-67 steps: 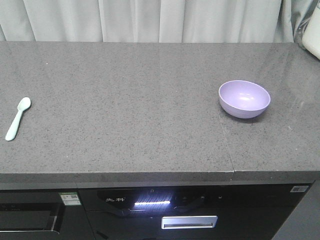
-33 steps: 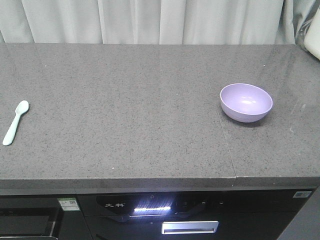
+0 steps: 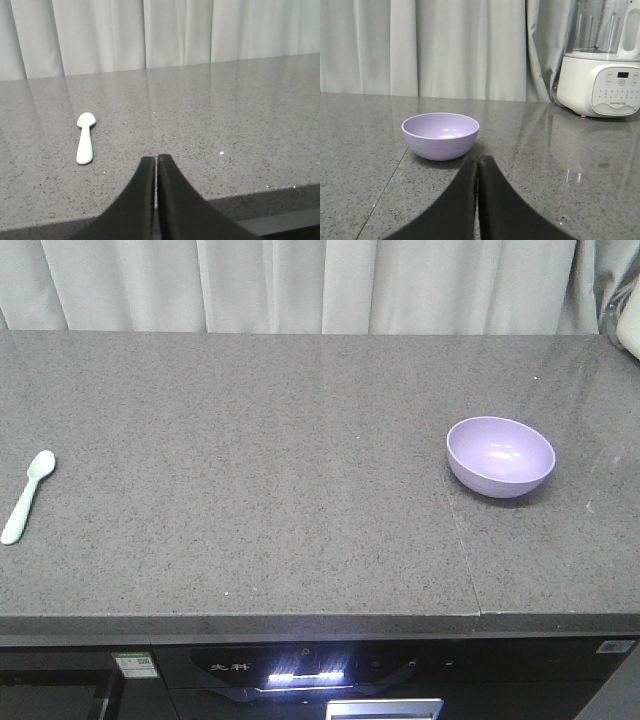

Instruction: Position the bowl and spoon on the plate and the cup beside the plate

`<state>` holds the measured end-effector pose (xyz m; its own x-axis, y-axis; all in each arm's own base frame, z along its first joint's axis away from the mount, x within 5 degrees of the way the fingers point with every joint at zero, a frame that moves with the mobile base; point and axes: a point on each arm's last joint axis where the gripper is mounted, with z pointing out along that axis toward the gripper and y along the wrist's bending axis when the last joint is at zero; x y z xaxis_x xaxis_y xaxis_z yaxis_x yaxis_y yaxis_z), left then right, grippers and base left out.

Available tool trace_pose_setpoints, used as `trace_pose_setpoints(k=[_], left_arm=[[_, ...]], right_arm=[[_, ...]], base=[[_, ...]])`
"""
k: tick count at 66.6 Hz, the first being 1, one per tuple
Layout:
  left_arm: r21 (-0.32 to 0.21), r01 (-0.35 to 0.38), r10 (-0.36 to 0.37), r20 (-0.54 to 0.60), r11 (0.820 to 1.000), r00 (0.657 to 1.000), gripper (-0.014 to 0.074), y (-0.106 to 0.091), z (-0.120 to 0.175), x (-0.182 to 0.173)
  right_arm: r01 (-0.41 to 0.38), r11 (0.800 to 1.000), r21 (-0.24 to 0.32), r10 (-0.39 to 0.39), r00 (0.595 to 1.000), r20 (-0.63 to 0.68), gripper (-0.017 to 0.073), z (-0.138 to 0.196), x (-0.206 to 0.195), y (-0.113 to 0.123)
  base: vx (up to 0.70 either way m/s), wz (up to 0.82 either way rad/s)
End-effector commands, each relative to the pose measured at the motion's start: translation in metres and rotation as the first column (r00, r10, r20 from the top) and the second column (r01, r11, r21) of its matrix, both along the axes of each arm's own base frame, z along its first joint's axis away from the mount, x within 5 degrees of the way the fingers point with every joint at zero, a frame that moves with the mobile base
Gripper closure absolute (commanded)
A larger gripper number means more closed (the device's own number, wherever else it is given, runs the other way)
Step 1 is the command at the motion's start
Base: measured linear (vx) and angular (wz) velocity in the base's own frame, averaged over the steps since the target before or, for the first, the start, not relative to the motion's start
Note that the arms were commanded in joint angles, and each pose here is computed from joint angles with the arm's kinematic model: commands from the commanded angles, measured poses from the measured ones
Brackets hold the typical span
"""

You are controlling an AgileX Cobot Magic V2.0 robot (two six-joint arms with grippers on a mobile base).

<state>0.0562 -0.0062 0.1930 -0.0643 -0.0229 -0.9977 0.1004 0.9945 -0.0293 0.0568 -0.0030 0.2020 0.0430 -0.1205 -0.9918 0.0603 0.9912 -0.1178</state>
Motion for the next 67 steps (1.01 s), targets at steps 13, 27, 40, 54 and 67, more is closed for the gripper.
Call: trace_pose_setpoints(k=[13, 27, 40, 54, 67], left_arm=[[-0.023, -0.006, 0.007, 0.061, 1.000, 0.998, 0.0599, 0.0005, -0.0024, 0.0001], [-0.023, -0.006, 0.007, 0.061, 1.000, 0.998, 0.0599, 0.0005, -0.0024, 0.0001], [-0.023, -0.006, 0.007, 0.061, 1.000, 0.998, 0.0599, 0.0005, -0.0024, 0.0001], [-0.023, -0.006, 0.007, 0.061, 1.000, 0.998, 0.0599, 0.0005, -0.0024, 0.0001], [-0.023, -0.006, 0.007, 0.061, 1.000, 0.998, 0.0599, 0.0005, -0.0024, 0.0001]], right_arm=[[0.016, 1.000, -0.011, -0.015, 0.998, 0.068, 0.0564, 0.0025, -0.0009, -0.0011], [0.016, 1.000, -0.011, -0.015, 0.998, 0.068, 0.0564, 0.0025, -0.0009, -0.0011], [0.016, 1.000, -0.011, -0.015, 0.998, 0.068, 0.0564, 0.0025, -0.0009, -0.0011], [0.016, 1.000, -0.011, -0.015, 0.998, 0.068, 0.0564, 0.0025, -0.0009, -0.0011], [0.016, 1.000, -0.011, -0.015, 0.998, 0.068, 0.0564, 0.0025, -0.0009, -0.0011]], base=[[0.05, 0.00], [0.06, 0.00], [0.05, -0.02], [0.05, -0.02], [0.04, -0.01]])
